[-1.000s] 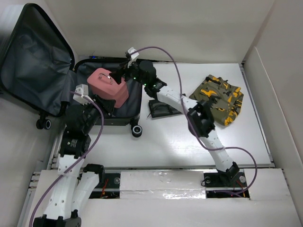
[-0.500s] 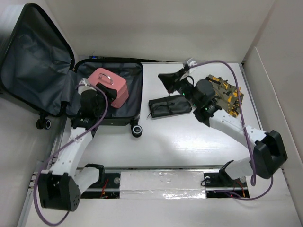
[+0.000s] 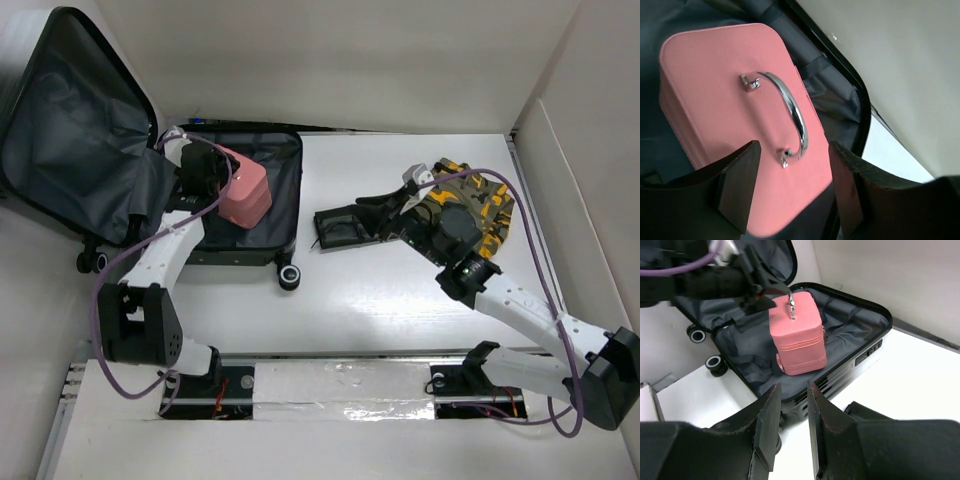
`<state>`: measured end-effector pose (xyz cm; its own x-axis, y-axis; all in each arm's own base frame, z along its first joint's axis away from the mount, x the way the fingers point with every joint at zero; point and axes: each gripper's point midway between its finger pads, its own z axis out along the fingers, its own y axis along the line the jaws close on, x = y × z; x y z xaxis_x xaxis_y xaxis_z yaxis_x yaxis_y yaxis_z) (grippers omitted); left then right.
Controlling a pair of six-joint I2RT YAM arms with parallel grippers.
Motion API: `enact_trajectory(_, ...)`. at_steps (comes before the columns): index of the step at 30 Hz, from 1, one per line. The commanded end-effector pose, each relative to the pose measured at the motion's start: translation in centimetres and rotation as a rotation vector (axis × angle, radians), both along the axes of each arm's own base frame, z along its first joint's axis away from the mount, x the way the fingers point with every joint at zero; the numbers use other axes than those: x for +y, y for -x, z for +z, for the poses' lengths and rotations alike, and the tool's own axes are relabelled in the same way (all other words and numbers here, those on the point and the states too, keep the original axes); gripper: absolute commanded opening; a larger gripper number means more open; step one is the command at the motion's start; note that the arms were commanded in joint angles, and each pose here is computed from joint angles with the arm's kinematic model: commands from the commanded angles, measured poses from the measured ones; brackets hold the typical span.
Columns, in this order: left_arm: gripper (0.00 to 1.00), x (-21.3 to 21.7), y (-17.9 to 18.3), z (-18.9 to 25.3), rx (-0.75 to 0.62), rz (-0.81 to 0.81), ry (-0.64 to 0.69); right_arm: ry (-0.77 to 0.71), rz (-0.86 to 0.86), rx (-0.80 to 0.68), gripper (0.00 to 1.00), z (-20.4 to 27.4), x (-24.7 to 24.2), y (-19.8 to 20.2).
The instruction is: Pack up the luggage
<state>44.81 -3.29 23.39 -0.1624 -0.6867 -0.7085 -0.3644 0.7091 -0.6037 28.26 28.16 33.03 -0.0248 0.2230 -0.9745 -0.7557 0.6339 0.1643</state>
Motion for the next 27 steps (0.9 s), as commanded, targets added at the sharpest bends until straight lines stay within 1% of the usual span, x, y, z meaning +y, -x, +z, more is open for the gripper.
enact_trajectory(1, 0.53, 0.2, -2.5, 3.0, -0.088, 0.007, -0.023, 0.025, -0.012, -0.016, 0.33, -0.6, -0.9, 0.7)
enact_trajectory(2, 0.51, -0.1, -3.3, 2.0, -0.067, -0.008, -0.029, 0.026, -0.011, -0.015, 0.34, -0.8, -1.0, 0.9)
enact_trajectory(3, 0.51, -0.4, -4.0, 2.6, -0.08, -0.018, -0.025, 0.023, -0.02, -0.019, 0.34, -0.9, -1.4, 0.8)
enact_trajectory(5, 0.5, -0.8, -5.2, 1.6, -0.063, -0.038, -0.022, 0.03, -0.02, -0.008, 0.34, -1.9, -1.6, 1.1)
enact_trajectory(7, 0.49, -1.1, -6.1, 2.2, -0.084, -0.048, -0.017, 0.03, -0.013, -0.006, 0.33, -2.4, -1.6, 1.2)
enact_trajectory(8, 0.46, -1.4, -6.6, 1.6, -0.077, -0.058, -0.015, 0.037, -0.01, 0.004, 0.33, -3.1, -1.5, 1.1)
enact_trajectory(10, 0.39, -1.7, -7.3, 1.9, -0.098, -0.072, -0.01, 0.037, 0.009, 0.004, 0.33, -3.4, -1.1, 1.2)
enact_trajectory(11, 0.28, -1.8, -7.6, 1.3, -0.087, -0.075, -0.012, 0.04, 0.018, 0.006, 0.33, -3.6, -0.9, 1.2)
enact_trajectory(13, 0.13, -1.9, -8.1, 1.6, -0.092, -0.082, -0.012, 0.045, 0.035, 0.015, 0.33, -4.2, -0.4, 1.1)
enact_trajectory(14, 0.02, -1.9, -8.2, 1.5, -0.09, -0.08, -0.015, 0.046, 0.038, 0.016, 0.33, -4.4, -0.3, 1.1)
enact_trajectory(15, 0.0, -1.8, -8.2, 1.7, -0.096, -0.077, -0.015, 0.048, 0.04, 0.023, 0.33, -4.8, -0.2, 1.0)
enact_trajectory(20, 0.0, -0.5, -8.5, 4.2, -0.15, -0.001, -0.027, 0.06, 0.045, 0.039, 0.33, -5.8, 0.1, 0.8)
enact_trajectory(22, 0.0, 0.3, -9.3, 6.0, -0.169, 0.044, -0.047, 0.07, 0.076, 0.046, 0.33, -6.3, 0.7, 0.9)
enact_trajectory(23, 0.0, 0.5, -9.4, 5.5, -0.16, 0.055, -0.051, 0.07, 0.076, 0.046, 0.33, -6.3, 0.7, 0.9)
enact_trajectory(25, 0.0, 0.8, -10.0, 6.4, -0.169, 0.077, -0.058, 0.074, 0.083, 0.046, 0.33, -6.4, 0.8, 0.9)
enact_trajectory(27, 0.0, 1.6, -10.8, 5.9, -0.159, 0.102, -0.057, 0.078, 0.083, 0.046, 0.33, -6.5, 0.8, 0.9)
